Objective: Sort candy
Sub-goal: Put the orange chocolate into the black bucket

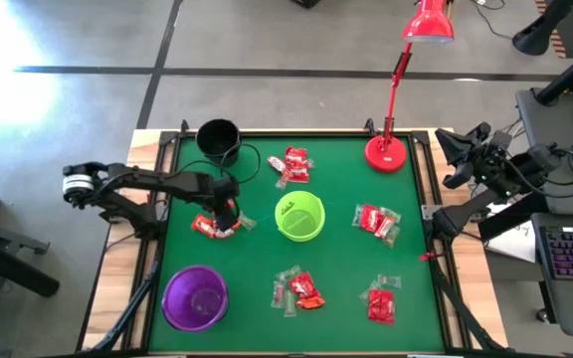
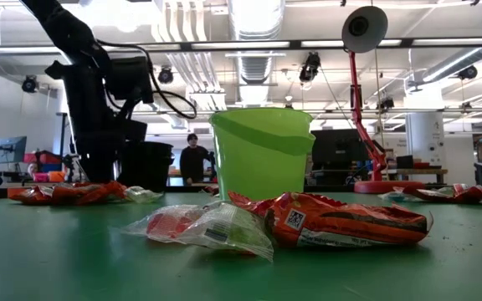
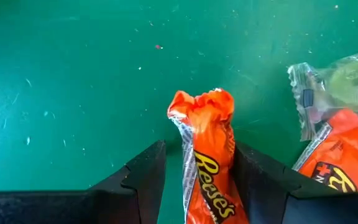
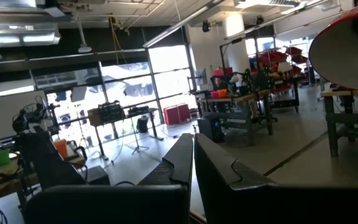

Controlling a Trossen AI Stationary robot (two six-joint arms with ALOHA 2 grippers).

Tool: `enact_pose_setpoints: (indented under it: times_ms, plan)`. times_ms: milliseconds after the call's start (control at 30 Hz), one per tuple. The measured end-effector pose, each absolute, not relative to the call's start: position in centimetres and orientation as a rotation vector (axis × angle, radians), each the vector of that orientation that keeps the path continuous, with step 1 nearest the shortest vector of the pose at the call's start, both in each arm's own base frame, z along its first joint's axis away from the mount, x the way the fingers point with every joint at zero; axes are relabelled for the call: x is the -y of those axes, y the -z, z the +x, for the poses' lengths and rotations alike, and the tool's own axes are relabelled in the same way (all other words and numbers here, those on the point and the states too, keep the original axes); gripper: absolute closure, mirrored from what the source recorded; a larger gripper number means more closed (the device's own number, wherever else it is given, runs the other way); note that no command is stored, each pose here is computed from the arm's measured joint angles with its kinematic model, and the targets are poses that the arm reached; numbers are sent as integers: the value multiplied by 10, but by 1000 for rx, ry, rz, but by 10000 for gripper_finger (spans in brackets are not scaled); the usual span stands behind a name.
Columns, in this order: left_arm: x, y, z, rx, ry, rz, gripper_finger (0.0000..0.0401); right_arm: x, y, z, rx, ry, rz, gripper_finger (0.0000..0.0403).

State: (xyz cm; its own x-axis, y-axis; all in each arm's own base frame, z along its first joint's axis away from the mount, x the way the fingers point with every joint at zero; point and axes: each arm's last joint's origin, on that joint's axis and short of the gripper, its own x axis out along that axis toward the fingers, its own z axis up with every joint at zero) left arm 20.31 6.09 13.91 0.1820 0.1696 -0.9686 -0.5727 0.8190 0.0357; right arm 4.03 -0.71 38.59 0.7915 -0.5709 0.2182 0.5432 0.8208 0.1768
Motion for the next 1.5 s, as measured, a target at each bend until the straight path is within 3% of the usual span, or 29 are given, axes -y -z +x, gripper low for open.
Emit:
enact_pose_setpoints:
  times_ms: [133, 400, 500, 700, 867, 1200, 1500]
  plan:
    - [-61, -140, 205, -1292, -538, -374, 267, 6, -386, 42, 265, 600, 103, 394]
    - [-62, -147, 208, -1258, -535, -370, 373, 4, -386, 45, 254, 600, 92, 394]
    - [-62, -150, 207, -1245, -533, -375, 393, 4, -386, 45, 257, 599, 100, 394]
    - [-59, -161, 206, -1202, -480, -438, 395, 4, -386, 45, 257, 599, 101, 394]
    - [-60, -191, 206, -1128, -486, -448, 396, 4, -386, 45, 266, 595, 131, 394]
    - [-75, -276, 197, -856, -770, -341, 397, 4, -385, 45, 271, 592, 149, 394]
    - [-110, -320, 182, -760, -969, -264, 397, 4, -385, 46, 265, 592, 143, 394]
